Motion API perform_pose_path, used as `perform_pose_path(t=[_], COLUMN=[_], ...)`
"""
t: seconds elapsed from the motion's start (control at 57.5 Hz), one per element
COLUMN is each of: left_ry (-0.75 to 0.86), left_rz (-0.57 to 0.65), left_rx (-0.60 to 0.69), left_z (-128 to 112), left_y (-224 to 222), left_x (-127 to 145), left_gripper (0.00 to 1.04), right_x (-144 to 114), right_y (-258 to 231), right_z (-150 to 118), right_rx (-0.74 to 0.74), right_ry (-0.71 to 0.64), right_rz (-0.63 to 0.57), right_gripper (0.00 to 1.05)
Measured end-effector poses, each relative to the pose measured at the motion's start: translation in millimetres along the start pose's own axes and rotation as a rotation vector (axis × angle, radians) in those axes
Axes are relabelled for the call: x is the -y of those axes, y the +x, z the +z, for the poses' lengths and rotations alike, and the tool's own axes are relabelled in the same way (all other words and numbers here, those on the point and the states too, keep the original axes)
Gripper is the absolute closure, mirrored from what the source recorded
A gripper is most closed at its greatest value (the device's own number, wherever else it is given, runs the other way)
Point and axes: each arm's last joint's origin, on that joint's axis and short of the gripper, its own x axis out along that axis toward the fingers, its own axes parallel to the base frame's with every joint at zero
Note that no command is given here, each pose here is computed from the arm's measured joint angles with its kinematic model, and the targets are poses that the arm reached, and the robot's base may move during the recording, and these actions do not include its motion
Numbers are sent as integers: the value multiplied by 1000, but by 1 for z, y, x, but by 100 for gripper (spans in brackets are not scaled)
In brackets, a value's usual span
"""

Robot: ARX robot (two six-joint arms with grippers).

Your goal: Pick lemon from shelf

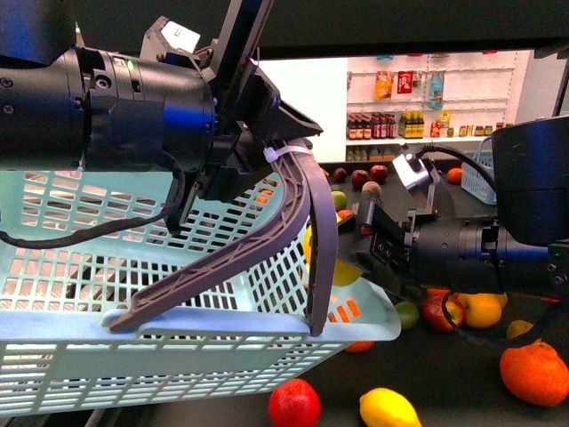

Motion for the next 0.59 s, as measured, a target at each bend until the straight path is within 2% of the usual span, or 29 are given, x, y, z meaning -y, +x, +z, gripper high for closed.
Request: perform_pose_path(t=[0.139, 0.313, 0.4, 0.487, 0.591], left_ry=[-1, -1, 0, -1, -1], left_rz=[0, 1, 3, 2, 2], left_rx=[0, 0, 2, 1, 1], left_z=[0, 0, 0, 0, 0], left_y=[0, 0, 0, 0, 0], left_x=[0, 0, 0, 0, 0], left_gripper=[94, 94, 94, 94, 94], right_x=[-1, 13, 40, 79, 132], right_y=[-2, -9, -14, -19, -21], right_z=[2, 21, 38, 46, 31], right_rx=[32, 136, 230, 296, 274], right_ry=[-13, 34, 69, 108, 108], right_rz=[14, -23, -123, -271, -484], right_gripper=[8, 7, 7, 7, 7])
